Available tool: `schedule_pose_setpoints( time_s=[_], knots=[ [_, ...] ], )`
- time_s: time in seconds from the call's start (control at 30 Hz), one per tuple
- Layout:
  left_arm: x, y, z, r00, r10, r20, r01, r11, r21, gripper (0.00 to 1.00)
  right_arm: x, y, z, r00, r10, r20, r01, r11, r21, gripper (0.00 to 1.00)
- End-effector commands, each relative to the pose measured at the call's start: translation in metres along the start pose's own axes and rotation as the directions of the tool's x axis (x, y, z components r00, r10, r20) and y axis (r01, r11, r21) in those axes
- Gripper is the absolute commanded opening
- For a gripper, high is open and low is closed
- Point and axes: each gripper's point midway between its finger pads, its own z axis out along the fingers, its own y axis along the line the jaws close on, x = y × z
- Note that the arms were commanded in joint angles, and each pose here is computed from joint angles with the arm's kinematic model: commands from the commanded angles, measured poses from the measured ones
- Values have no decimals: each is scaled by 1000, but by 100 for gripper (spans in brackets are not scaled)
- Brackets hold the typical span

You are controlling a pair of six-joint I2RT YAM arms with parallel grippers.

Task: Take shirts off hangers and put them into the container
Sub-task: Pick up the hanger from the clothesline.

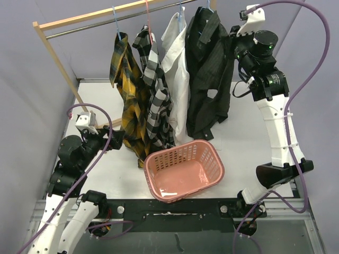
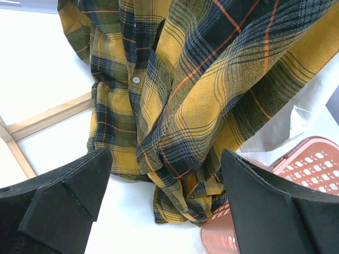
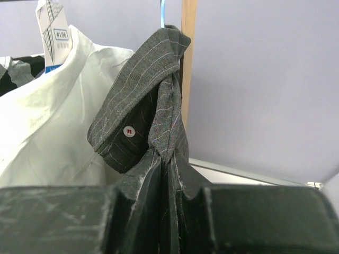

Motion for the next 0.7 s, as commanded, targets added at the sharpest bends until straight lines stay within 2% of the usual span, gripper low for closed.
schedule_pose_setpoints(
  time_s=[0.0, 0.37, 0.4, 0.43, 0.67],
  knots=[
    [-27, -10, -6, 996, 3, 93, -6, 999, 33, 84, -75, -3, -24, 971, 22, 239, -29, 999, 24, 0],
    [-32, -17, -10, 991, 19, 130, -29, 997, 77, 85, -112, -5, -41, 931, 58, 359, -71, 997, 22, 0],
    [-31, -16, -10, 992, 16, 125, -25, 997, 73, 88, -116, -7, -45, 926, 57, 372, -73, 997, 27, 0],
    [-30, -17, -9, 992, 17, 122, -26, 997, 74, 96, -119, -8, -48, 923, 58, 380, -74, 997, 29, 0],
    [-30, -22, -9, 993, 22, 116, -34, 994, 107, 98, -128, -8, -71, 912, 56, 406, -73, 997, 26, 0]
  ],
)
